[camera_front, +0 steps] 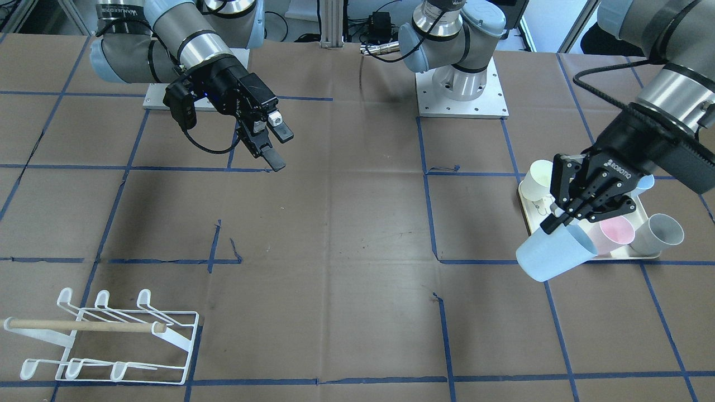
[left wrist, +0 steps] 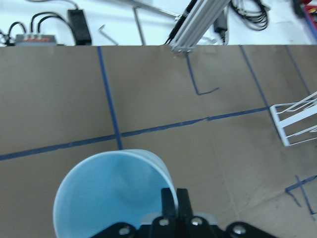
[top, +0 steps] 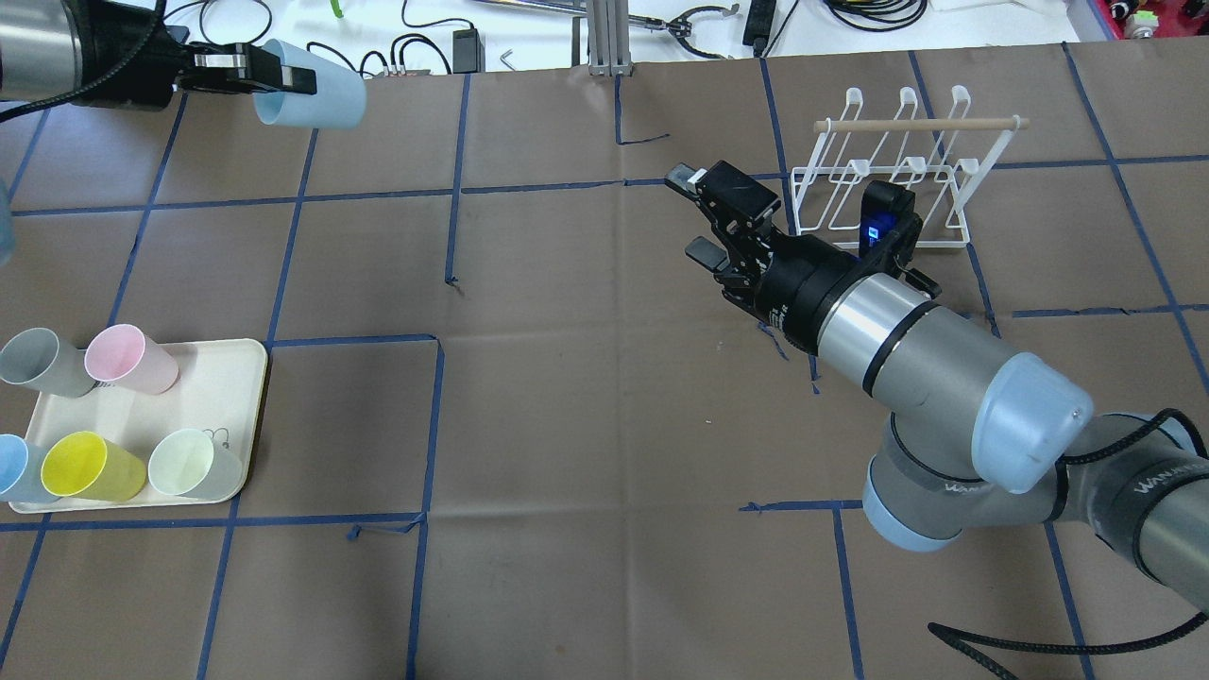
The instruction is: Transfer IKEA cup to right arm and place on rack
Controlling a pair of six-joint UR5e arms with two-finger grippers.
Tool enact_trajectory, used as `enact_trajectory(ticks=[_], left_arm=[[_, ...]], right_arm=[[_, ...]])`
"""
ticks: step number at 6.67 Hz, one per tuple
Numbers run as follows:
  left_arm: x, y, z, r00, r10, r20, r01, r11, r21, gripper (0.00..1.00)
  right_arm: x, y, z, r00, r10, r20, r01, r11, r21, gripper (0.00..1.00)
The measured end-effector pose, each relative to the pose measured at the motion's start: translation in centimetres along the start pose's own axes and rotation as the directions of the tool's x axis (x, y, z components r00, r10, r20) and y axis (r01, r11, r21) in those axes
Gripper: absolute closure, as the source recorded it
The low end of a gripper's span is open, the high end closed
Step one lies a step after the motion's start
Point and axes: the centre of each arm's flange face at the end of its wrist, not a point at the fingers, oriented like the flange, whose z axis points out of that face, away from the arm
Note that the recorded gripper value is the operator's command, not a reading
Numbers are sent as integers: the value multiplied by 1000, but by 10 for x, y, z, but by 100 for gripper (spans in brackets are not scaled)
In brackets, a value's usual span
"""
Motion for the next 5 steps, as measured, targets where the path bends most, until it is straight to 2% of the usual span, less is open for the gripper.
enact_trajectory(ticks=[1, 2, 3, 4, 5], left_arm=[[10, 16, 15, 995, 85, -59, -79, 993, 89, 100], [25, 39, 34, 981, 175, -85, -161, 975, 155, 100], [44, 66, 53, 964, 248, -97, -226, 955, 195, 100], [59, 90, 65, 949, 299, -101, -271, 937, 221, 100], [71, 109, 73, 936, 336, -103, -305, 922, 238, 100]], right_arm=[[-1, 1, -1, 1000, 0, 3, 0, 1000, 2, 0], [-1, 1, -1, 1000, -1, 1, 1, 1000, 3, 0], [0, 1, 0, 1000, 2, -6, -2, 1000, 1, 0], [1, 2, 1, 999, 39, -10, -39, 999, 0, 0], [1, 4, 1, 991, 133, -14, -133, 991, -4, 0]])
